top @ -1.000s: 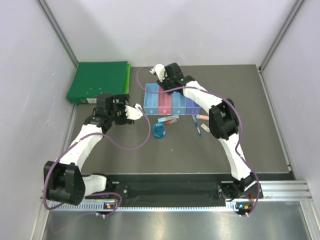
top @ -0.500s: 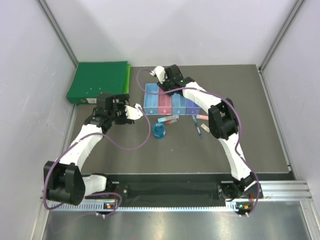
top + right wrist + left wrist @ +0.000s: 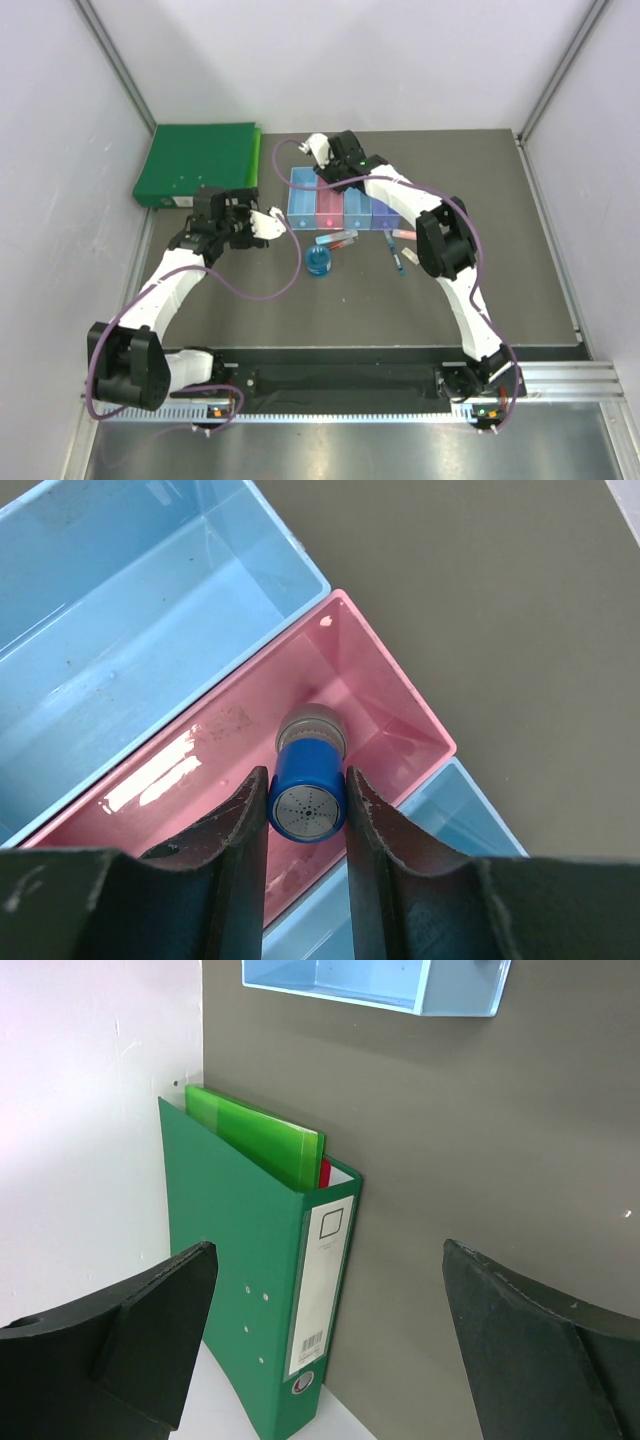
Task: Sort the stationery into containers
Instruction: Place the stationery in the storage box.
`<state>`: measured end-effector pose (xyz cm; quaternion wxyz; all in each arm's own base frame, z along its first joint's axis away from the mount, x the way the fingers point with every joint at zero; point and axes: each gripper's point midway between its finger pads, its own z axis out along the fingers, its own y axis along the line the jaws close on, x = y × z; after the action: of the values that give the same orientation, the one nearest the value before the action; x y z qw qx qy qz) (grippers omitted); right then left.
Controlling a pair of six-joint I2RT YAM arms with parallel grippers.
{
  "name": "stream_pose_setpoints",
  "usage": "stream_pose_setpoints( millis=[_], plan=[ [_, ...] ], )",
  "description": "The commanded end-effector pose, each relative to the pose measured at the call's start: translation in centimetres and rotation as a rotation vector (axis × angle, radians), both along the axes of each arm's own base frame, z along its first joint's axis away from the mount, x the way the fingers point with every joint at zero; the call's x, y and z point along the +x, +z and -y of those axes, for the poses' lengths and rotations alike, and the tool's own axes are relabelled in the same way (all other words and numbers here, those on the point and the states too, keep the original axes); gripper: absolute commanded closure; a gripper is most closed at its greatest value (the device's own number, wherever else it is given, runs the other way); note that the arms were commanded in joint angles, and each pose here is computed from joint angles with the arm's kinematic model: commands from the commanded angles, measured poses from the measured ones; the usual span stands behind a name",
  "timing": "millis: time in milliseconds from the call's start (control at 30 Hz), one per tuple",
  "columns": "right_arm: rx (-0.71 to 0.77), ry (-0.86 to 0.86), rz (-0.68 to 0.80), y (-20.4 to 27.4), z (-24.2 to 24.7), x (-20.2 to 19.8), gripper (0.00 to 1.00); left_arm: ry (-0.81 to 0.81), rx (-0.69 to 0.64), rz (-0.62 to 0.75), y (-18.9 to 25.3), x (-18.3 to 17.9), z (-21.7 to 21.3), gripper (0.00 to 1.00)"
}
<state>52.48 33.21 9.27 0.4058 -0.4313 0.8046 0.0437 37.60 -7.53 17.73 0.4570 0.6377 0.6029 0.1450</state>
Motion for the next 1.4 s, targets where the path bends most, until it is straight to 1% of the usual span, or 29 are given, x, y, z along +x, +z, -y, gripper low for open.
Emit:
stream_pose_setpoints(
  millis=[0,100,200,300,467,500,600,700,800,900,1033,1167,1267,1300,1367],
  plan=[
    [0.006,0.015,0.024,0.0,-1.0,-0.1,0.71,-0.007,-0.036,0.056,1.8,1.0,0.5,0.01],
    [0.005,0.021,0.028,0.0,-1.1,-0.1,0.66,-0.008,-0.037,0.057,1.8,1.1,0.5,0.01],
    [0.006,0.022,0.029,0.0,-1.2,-0.1,0.65,-0.008,-0.037,0.056,1.8,1.1,0.5,0.01],
    [-0.007,0.003,0.04,0.0,-0.8,0.2,0.54,-0.009,-0.039,0.056,1.8,1.0,0.5,0.01],
    [-0.008,0.001,0.048,0.3,-0.8,0.2,0.48,-0.013,-0.043,0.049,1.7,1.0,0.6,0.01],
    [-0.006,-0.001,0.052,0.4,-0.8,0.3,0.44,-0.014,-0.044,0.05,1.7,1.0,0.7,0.01],
    [-0.002,-0.005,0.06,0.8,-0.8,0.4,0.42,-0.014,-0.044,0.052,1.8,1.0,0.7,0.01],
    [0.009,-0.01,0.08,1.7,-0.8,0.5,0.42,-0.017,-0.046,0.055,1.9,1.0,0.7,0.01],
    [0.025,-0.016,0.103,3.2,-0.9,0.7,0.42,-0.019,-0.049,0.054,1.9,0.9,0.8,0.01],
    [0.048,-0.024,0.138,5.6,-0.8,0.7,0.41,-0.028,-0.054,0.051,1.9,0.7,0.9,0.01],
    [0.089,-0.038,0.208,10.7,-0.2,0.4,0.39,-0.051,-0.069,0.038,1.9,0.4,1.4,0.01],
    [0.096,-0.051,0.271,14.5,1.0,-0.3,0.33,-0.091,-0.109,0.002,2.0,-0.3,2.4,0.01],
    [0.095,-0.085,0.3,16.7,2.6,-0.7,0.24,-0.139,-0.157,-0.05,2.2,-1.1,3.6,0.01],
    [0.095,-0.094,0.305,17.2,3.0,-0.9,0.21,-0.153,-0.166,-0.099,1.6,-1.8,3.8,0.01],
    [0.085,-0.131,0.323,18.4,4.6,-1.3,0.16,-0.224,-0.207,-0.149,1.9,-2.6,5.2,0.01]
  ],
)
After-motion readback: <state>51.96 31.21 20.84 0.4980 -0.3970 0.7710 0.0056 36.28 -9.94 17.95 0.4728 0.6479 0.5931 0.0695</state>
